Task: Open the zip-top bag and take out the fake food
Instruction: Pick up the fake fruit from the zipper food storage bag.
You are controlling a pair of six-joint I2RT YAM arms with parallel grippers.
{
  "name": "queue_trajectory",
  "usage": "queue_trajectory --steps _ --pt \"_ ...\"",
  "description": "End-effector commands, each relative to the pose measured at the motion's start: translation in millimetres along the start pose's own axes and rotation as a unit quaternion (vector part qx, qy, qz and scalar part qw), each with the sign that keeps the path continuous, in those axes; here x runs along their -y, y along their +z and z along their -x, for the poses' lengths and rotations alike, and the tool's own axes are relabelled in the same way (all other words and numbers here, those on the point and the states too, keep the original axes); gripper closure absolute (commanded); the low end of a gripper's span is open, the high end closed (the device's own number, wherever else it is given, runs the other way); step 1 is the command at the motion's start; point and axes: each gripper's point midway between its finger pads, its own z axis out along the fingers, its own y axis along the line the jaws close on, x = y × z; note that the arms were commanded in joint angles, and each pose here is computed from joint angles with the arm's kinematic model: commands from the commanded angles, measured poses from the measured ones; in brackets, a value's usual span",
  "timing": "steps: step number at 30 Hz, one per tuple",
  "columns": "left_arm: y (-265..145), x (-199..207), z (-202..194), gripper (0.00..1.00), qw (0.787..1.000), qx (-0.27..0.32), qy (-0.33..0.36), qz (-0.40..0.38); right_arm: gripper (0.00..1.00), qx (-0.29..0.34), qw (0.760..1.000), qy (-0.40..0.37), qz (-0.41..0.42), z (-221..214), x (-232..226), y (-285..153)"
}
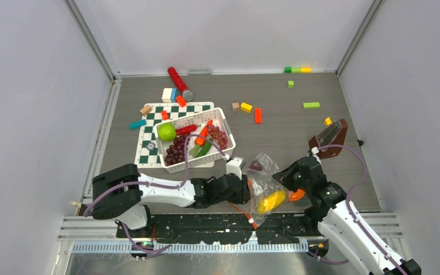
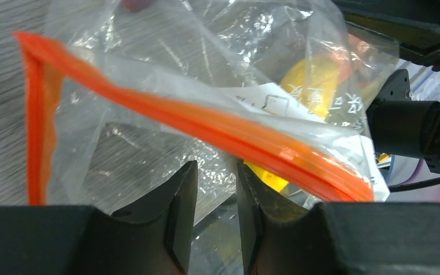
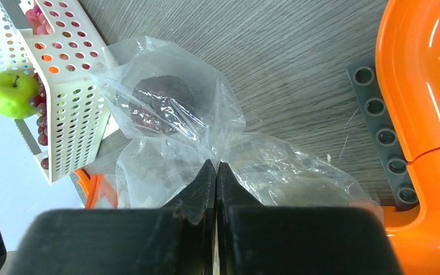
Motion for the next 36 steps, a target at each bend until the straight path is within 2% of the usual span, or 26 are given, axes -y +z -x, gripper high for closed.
queue_trajectory --steps 1,12,36 --pt "4.3 36.5 12.9 0.67 0.998 0.012 0.025 -0.06 1.0 -0.007 1.0 -0.008 0.01 -2.6 -1.7 0.4" --pt "8.9 56.3 -9.2 0.66 0.992 -0.015 0.071 -0.103 1.0 -0.012 1.0 0.004 -0.003 -4.8 3.1 4.0" --pt "16.5 70.9 -30.0 0.44 0.987 -0.037 0.122 -0.098 1.0 -0.011 0.998 0.043 -0.049 -11.7 29.6 13.2"
